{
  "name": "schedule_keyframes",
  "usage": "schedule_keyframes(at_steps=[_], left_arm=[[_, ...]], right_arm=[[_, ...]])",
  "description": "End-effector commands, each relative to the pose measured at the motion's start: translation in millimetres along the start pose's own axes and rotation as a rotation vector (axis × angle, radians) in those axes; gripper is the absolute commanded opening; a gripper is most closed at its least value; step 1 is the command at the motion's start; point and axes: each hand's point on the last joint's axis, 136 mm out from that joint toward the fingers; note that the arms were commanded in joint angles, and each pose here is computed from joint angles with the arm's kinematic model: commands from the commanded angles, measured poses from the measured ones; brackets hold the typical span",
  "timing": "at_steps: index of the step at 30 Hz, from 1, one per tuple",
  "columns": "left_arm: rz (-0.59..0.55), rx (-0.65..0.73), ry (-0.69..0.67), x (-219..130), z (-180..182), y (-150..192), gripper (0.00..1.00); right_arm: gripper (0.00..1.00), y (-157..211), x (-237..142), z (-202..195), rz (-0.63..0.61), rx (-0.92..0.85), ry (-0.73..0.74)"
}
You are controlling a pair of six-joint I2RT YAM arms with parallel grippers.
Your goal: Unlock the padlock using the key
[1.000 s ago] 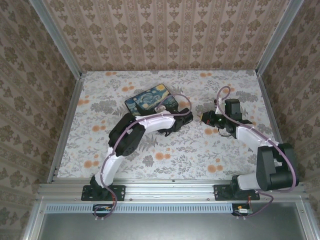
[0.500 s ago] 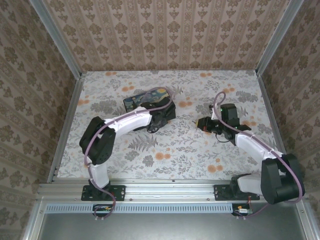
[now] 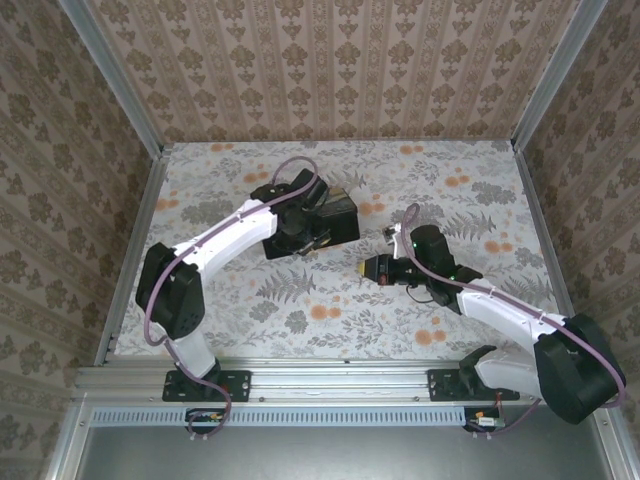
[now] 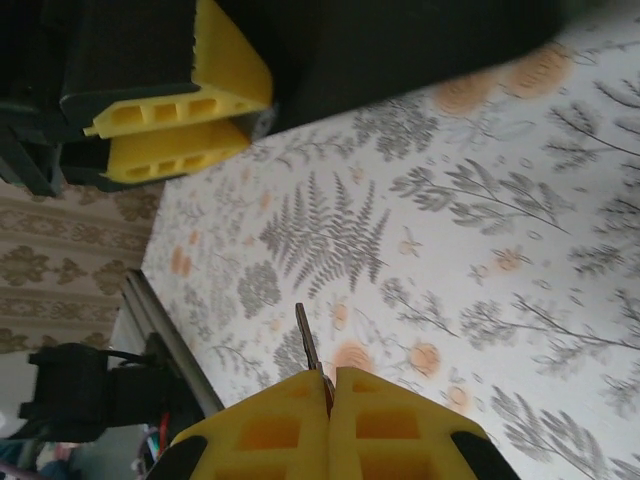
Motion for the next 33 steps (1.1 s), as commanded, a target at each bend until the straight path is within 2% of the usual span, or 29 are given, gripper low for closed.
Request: schedule_keyframes(at_steps=[1,8,17,28,33], left_arm=[[0.072,-0.034,0.108,-36.1,-18.5,11.4,0.09],[0.116,-0.134,0.214,-49.2,-30.0,11.5,0.08],[0.161,-0.173,0.31,-56.9,-44.5,8.5,0.08],[0.173,-0.193,0.434,-64.1,-59.9,-2.8,0.05],[0.19,-0.215,0.477,-60.0,-61.0,-3.6,0.04]], right_arm=[[0.0,-19.5,-1.6,30.9,-0.088,-0.032,-0.091],[0.0,-28.7,8.0,36.1,-0.142,-0.012,-0.122],[0.0,-46.4,11.9,53.8,-0.183,-0.024,-0.163],[0.0,-57.9,18.3,46.5,-0.158,-0.017,-0.105],[0.0,-62.0,19.7,43.7,-0.141,-0.023,-0.124]])
Point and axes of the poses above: each hand's point on the last joint's axis, 136 mm out from that joint toward the fingers, its own x axis out along the fingers, its own z axis along the line the jaws close on, y = z × x, and after that the axes turned 4 degrees about x, right-handed
